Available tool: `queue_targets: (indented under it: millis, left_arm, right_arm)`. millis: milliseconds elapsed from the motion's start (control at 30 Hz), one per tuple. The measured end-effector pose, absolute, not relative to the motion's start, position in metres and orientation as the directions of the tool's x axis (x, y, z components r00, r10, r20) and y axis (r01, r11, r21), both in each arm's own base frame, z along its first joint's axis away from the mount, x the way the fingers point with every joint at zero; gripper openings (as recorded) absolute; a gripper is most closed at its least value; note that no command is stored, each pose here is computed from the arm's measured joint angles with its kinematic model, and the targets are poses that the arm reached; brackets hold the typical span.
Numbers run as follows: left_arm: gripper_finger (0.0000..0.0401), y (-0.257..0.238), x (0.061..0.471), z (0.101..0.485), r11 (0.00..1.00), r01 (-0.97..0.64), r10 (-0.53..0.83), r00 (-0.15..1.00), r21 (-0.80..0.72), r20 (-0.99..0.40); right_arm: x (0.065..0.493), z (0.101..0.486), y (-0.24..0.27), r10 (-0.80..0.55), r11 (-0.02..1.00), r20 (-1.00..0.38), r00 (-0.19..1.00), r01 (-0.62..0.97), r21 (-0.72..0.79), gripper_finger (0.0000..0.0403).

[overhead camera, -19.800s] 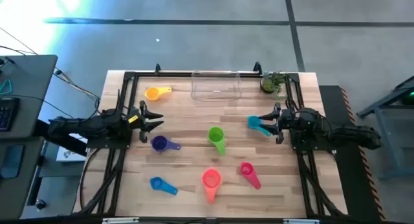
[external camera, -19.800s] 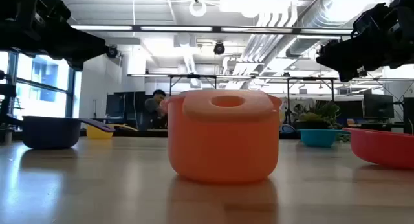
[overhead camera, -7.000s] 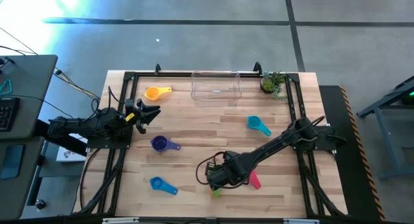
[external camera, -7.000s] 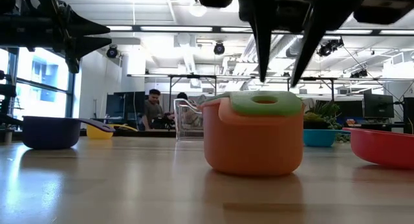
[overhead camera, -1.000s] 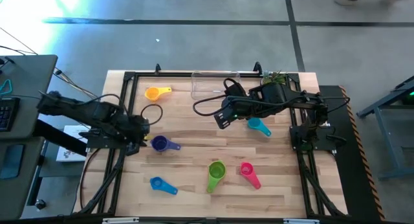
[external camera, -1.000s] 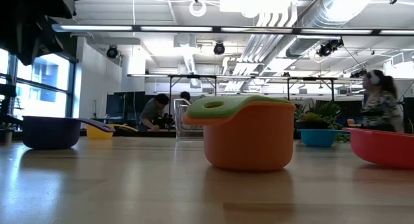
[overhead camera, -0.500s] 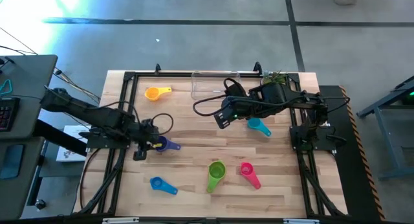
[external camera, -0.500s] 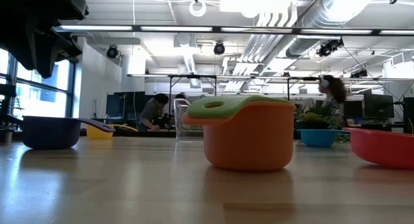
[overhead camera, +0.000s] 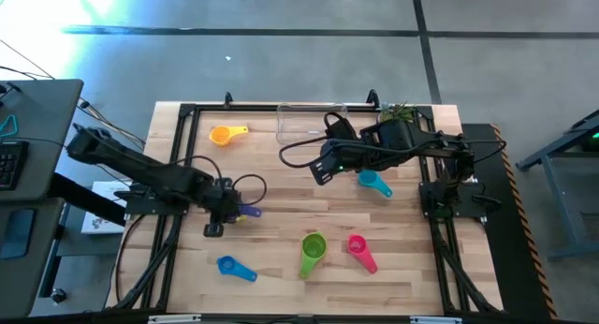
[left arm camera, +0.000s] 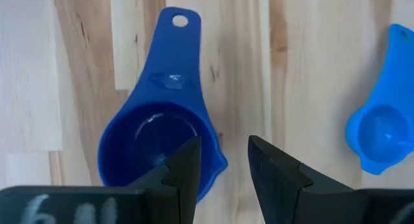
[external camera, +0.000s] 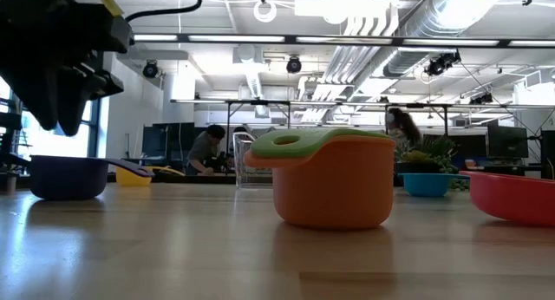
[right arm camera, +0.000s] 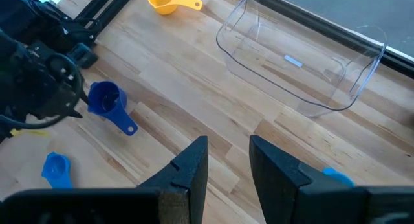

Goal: Nest measuring cups in basket
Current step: Stack the dark blue measuring cup on top of the green measuring cup

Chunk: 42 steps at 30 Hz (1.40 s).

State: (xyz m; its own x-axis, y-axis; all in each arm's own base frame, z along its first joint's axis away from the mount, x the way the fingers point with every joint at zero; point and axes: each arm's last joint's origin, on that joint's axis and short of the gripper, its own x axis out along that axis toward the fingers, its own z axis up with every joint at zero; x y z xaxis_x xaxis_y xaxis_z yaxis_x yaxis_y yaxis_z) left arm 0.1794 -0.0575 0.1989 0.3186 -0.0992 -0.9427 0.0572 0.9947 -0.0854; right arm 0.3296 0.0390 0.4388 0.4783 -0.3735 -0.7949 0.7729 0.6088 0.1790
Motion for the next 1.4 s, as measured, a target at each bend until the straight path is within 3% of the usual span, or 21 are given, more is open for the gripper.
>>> queue_targets:
  millis: [1067,1400]
  left_arm:
    - [0.0117,-0.073,0.197,0.156,0.998,-0.009,0.061,0.166,0.061,-0.984]
    - [0.0045,-0.073,0.197,0.157,0.996,0.057,0.057,0.177,0.068,-0.983]
  right_arm:
    - [0.33,0.438,0.04,-0.354,0.626,-0.803,0.479,0.759,0.177,0.0106]
    - [0.33,0.438,0.04,-0.351,0.625,-0.804,0.479,0.76,0.18,0.0106]
